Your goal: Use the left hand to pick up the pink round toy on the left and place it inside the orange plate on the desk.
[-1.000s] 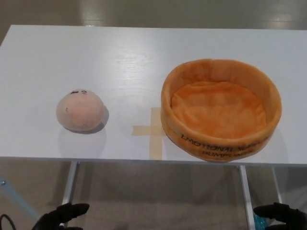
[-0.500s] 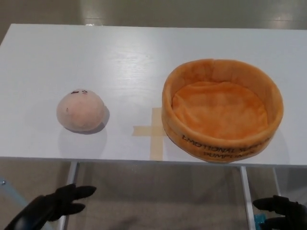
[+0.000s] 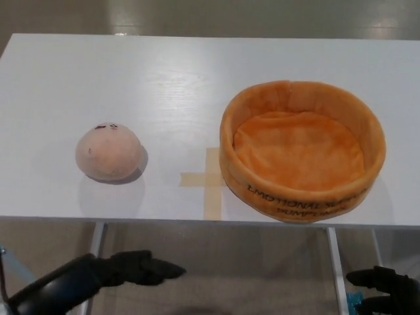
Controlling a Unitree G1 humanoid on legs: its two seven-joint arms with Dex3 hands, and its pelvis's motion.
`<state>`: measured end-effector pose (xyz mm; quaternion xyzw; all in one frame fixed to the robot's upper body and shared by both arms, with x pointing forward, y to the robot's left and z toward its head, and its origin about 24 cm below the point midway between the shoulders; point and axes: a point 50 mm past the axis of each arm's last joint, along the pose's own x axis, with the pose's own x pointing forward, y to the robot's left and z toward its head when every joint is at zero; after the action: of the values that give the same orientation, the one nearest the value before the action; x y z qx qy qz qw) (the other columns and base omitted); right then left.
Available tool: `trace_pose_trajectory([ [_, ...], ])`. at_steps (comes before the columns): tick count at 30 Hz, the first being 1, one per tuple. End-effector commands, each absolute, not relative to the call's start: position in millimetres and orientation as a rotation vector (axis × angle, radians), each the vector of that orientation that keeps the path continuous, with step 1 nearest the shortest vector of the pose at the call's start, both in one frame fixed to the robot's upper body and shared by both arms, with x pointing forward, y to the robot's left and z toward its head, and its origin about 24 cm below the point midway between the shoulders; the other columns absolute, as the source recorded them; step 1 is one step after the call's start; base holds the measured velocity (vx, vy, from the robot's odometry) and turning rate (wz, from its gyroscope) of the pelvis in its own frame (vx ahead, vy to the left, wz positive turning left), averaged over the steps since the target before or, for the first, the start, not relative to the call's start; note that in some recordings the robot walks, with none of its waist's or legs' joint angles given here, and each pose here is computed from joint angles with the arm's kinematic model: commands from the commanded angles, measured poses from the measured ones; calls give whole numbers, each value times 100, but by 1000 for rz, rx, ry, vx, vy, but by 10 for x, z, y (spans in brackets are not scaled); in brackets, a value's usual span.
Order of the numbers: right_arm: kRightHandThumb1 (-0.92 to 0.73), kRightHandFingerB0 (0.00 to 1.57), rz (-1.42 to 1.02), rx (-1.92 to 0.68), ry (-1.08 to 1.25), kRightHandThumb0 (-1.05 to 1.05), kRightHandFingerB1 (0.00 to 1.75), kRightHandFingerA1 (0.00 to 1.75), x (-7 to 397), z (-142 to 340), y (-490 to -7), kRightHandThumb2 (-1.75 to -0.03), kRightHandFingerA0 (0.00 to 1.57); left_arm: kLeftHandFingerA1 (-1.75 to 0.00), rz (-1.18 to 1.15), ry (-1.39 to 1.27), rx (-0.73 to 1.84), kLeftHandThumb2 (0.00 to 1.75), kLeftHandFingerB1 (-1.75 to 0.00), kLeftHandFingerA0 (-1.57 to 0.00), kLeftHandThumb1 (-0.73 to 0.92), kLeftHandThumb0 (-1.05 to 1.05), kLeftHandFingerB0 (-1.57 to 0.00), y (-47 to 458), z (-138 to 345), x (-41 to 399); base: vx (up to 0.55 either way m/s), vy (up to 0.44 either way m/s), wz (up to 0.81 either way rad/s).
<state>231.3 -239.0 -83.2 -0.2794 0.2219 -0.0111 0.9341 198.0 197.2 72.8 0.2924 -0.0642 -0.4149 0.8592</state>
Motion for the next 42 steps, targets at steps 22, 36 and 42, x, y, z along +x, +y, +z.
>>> trace_pose_trajectory([
  [22,-64,67,-36,-586,429,-10,50,52,2350,-782,-2441,-58,60,-49,-520,-470,782,86,-47,-1,36,-19,0,2000,1610,3087,0,0,0],
  [36,-64,67,-45,-569,425,-13,50,52,2400,-750,-2451,-58,58,-7,-403,-270,1191,64,-26,0,35,-13,-2,2034,1460,3609,0,0,0],
  [42,-63,68,-47,-570,420,-11,50,54,2411,-740,-2451,-58,61,0,-386,-186,1360,59,-12,0,27,-31,0,2032,1367,3714,0,0,0],
])
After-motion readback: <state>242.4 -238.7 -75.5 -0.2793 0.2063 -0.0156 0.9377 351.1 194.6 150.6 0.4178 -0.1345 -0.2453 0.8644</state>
